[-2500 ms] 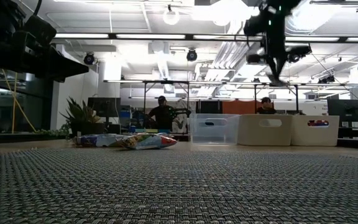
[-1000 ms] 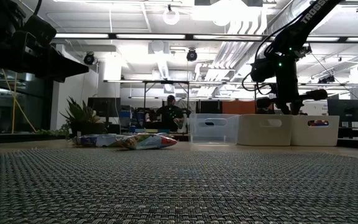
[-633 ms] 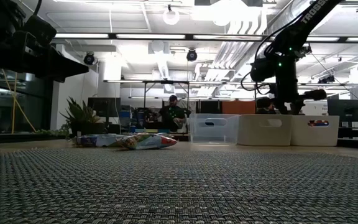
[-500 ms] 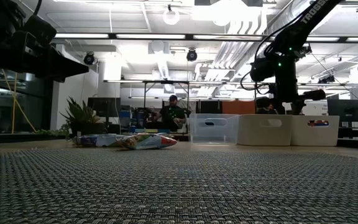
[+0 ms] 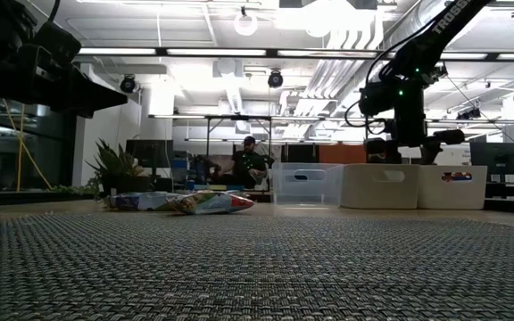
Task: Pick and place Granola Bars by type
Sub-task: Put the red granola bar into the gray bin
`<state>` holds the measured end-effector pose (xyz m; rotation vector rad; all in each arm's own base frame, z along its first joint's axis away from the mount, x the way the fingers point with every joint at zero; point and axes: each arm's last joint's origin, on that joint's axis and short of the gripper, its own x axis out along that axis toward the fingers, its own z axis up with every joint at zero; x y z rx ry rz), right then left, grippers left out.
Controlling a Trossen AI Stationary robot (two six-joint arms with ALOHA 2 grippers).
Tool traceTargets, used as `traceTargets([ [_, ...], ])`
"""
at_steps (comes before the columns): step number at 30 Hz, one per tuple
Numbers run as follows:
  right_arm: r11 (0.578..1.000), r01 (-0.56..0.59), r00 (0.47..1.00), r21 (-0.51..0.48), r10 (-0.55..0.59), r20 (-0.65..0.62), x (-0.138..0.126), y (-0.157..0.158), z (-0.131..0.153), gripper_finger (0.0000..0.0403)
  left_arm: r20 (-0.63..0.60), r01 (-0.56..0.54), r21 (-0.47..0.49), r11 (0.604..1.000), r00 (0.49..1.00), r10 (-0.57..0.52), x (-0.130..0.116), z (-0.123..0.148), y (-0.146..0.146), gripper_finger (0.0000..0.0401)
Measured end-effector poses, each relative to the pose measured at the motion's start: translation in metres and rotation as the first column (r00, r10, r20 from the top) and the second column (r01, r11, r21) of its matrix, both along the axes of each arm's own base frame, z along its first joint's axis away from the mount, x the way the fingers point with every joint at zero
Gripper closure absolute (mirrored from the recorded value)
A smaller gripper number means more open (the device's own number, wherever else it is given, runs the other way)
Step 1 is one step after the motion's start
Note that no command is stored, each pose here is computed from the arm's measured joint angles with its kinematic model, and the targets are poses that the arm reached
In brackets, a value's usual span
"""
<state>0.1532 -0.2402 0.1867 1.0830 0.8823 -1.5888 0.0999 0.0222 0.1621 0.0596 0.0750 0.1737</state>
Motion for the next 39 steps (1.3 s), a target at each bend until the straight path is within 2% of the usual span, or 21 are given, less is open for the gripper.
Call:
traceTargets([
  [7,0.999,-0.038,0.999,-0.011,0.038,0.001,0.001,-0.002,0.0,0.0181,0.001,0.0,0.0,1.0,1.0,0.0,0.0,0.0,0.0,0.04],
  [25,0.997,-0.078,0.997,-0.009,0.078,-0.027,0.0,-0.001,0.002,0.019,0.0,0.0,0.0,1.0,1.0,0.0,0.0,0.0,0.0,0.04],
  [34,0.983,-0.08,0.996,-0.162,0.075,-0.04,-0.009,0.008,0.036,0.019,0.001,0.0,0.0,1.0,1.0,0.0,0.0,0.0,0.0,0.04],
  [39,0.938,-0.131,0.986,-0.319,0.157,0.058,-0.009,0.015,0.067,0.019,0.0,0.0,0.0,1.0,1.0,0.0,0.0,0.0,0.0,0.04],
])
